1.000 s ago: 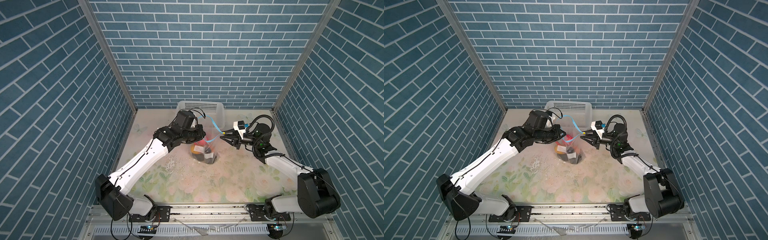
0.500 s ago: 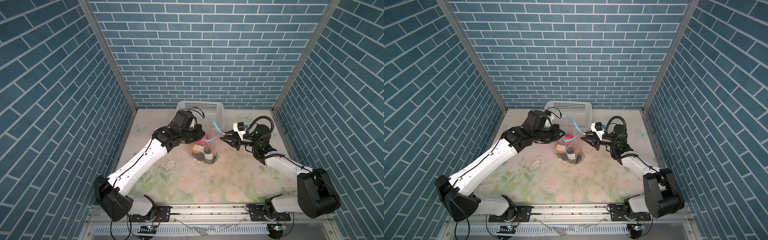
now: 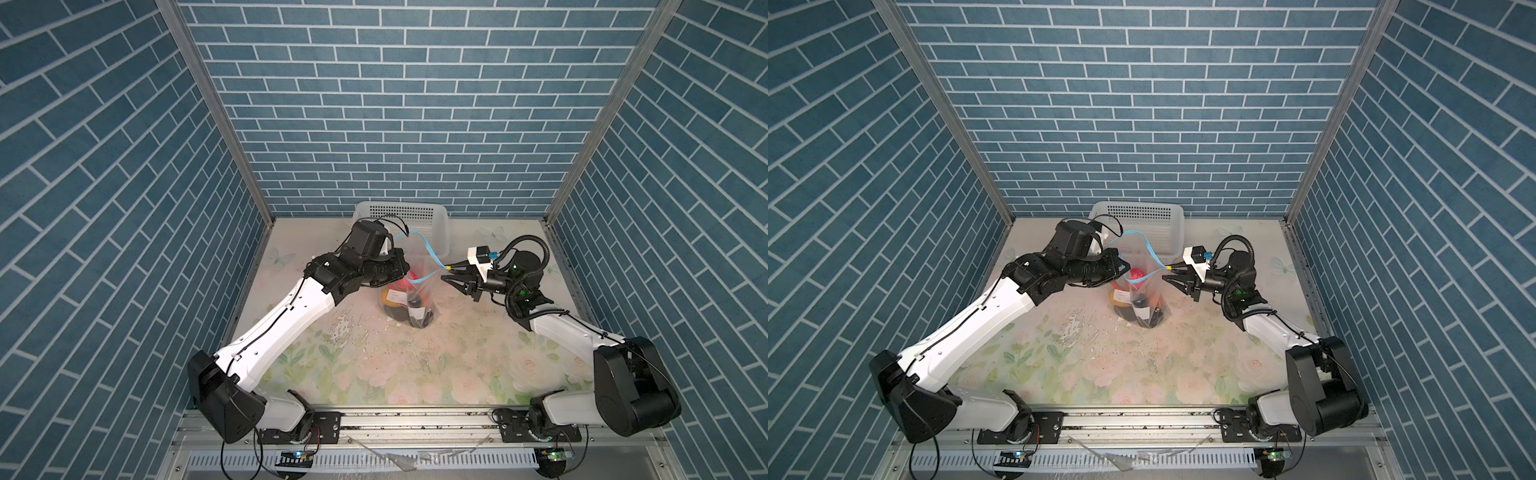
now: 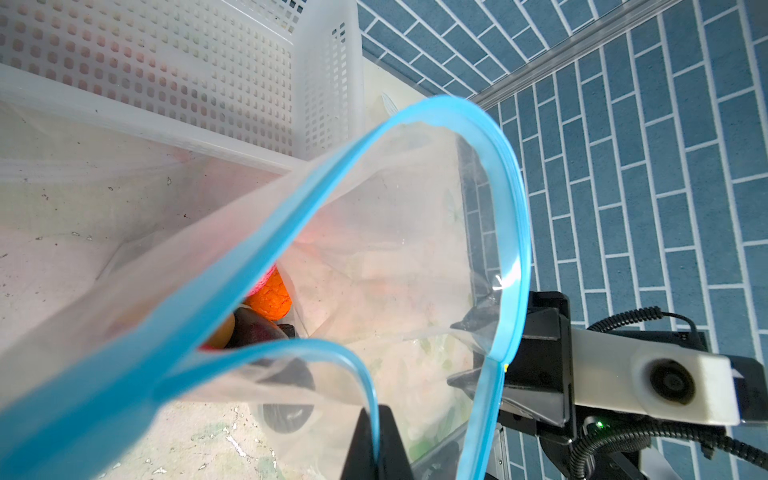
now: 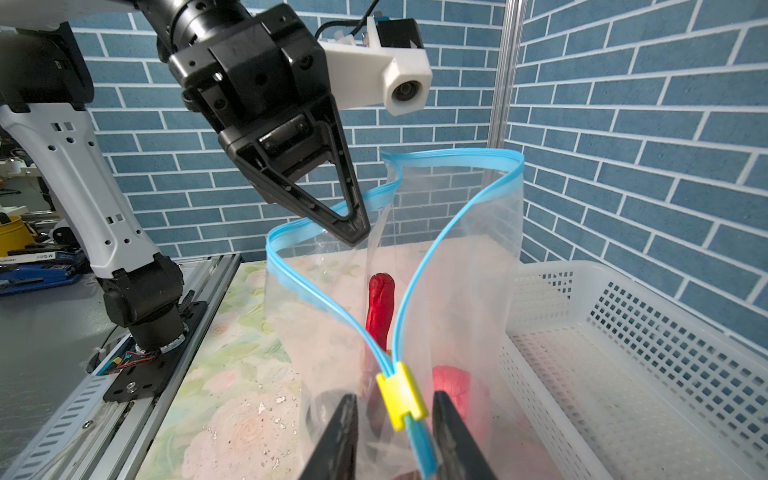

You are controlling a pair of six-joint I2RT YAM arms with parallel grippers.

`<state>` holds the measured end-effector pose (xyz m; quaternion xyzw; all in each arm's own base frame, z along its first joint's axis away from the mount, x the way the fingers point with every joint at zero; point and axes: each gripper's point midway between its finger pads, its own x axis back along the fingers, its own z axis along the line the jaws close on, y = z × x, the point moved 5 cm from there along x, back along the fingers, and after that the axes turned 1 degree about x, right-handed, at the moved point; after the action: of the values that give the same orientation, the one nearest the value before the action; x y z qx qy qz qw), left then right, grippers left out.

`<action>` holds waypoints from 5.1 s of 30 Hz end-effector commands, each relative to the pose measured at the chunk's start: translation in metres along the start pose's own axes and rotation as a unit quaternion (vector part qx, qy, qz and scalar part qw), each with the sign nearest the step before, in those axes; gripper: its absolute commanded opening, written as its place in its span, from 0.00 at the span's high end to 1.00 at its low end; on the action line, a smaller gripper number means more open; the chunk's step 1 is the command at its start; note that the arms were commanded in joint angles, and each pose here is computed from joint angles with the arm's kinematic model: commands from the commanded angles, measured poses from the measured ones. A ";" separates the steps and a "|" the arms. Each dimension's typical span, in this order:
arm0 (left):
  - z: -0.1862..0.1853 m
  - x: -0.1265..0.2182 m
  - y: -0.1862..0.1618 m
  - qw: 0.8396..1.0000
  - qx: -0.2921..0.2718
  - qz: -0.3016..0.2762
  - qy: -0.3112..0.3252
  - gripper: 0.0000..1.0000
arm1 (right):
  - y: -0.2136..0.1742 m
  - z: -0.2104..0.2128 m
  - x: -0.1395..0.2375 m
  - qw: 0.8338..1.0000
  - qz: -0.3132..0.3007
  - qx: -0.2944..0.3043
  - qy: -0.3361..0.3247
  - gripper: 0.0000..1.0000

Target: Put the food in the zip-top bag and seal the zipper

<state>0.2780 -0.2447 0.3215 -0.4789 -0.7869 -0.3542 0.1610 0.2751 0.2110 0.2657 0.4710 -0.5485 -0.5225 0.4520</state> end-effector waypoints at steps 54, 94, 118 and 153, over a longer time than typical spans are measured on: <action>-0.062 0.047 0.017 0.884 -0.454 -0.017 -0.111 0.26 | 0.090 0.018 0.009 0.969 0.153 0.127 0.147 1.00; -0.122 -0.026 -0.015 0.811 -0.555 0.002 -0.183 0.69 | 0.105 0.005 0.019 0.964 0.161 0.118 0.175 1.00; -0.093 -0.024 -0.023 0.827 -0.547 0.013 -0.134 0.97 | 0.108 0.000 0.025 0.967 0.156 0.119 0.162 1.00; -0.057 0.004 -0.033 0.842 -0.532 0.020 -0.088 1.00 | 0.111 -0.003 0.037 0.975 0.130 0.122 0.132 1.00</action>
<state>0.2438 -0.2992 0.3626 -0.5120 -0.4817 -0.6785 -0.2134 0.2808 0.1767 0.3566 0.4672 -0.6105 -0.3083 0.5604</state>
